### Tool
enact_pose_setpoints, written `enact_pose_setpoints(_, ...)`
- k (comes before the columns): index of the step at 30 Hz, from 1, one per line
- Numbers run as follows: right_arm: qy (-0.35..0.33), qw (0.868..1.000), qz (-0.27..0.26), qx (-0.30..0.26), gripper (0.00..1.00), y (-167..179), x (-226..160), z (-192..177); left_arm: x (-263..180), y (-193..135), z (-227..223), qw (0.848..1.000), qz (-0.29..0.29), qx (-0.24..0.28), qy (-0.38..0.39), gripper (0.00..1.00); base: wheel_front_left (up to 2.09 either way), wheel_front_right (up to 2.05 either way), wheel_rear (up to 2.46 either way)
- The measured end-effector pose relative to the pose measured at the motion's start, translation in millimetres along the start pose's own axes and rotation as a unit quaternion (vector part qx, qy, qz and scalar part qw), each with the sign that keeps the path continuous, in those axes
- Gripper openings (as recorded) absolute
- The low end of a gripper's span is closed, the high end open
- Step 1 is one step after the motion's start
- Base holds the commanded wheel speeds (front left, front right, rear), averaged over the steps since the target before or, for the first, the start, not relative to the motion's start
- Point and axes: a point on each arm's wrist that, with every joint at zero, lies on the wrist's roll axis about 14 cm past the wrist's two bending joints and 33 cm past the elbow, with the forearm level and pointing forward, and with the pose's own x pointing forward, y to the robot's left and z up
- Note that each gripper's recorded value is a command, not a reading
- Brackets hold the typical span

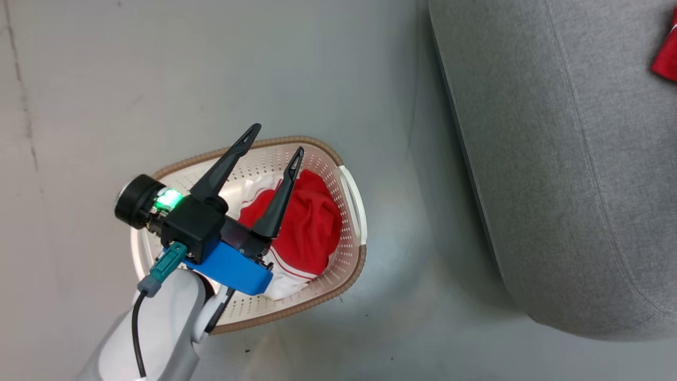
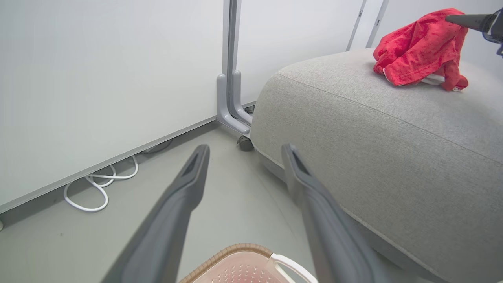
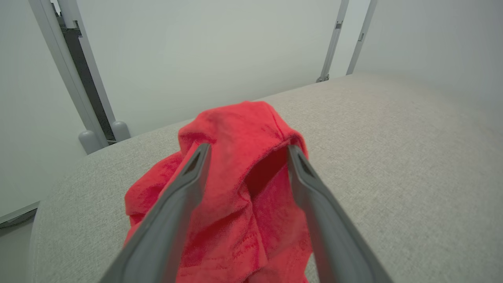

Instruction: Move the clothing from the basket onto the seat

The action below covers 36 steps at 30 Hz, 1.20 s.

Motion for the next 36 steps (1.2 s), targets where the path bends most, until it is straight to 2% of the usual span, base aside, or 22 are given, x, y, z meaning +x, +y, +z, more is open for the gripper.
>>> enact_pose_setpoints(7,0.010,0.999,0.031,-0.020,1.00,-1,-29,-1,-12,-15,27,1.000,0.019,-0.012,-0.019,1.00,0.00,0.00,0.00)
enact_pose_setpoints(14,-0.008,0.996,0.076,-0.035,1.00,6,-63,13,-36,-26,51,0.998,0.050,-0.019,-0.037,1.00,0.00,0.00,0.00)
enact_pose_setpoints(26,-0.049,0.984,0.169,-0.026,1.00,48,-145,43,-97,-33,71,0.990,0.128,-0.017,-0.060,1.00,0.00,0.00,0.00)
enact_pose_setpoints(36,-0.069,0.967,0.247,0.004,1.00,100,-208,61,-149,-14,82,0.974,0.211,-0.012,-0.085,1.00,0.00,0.00,0.00)
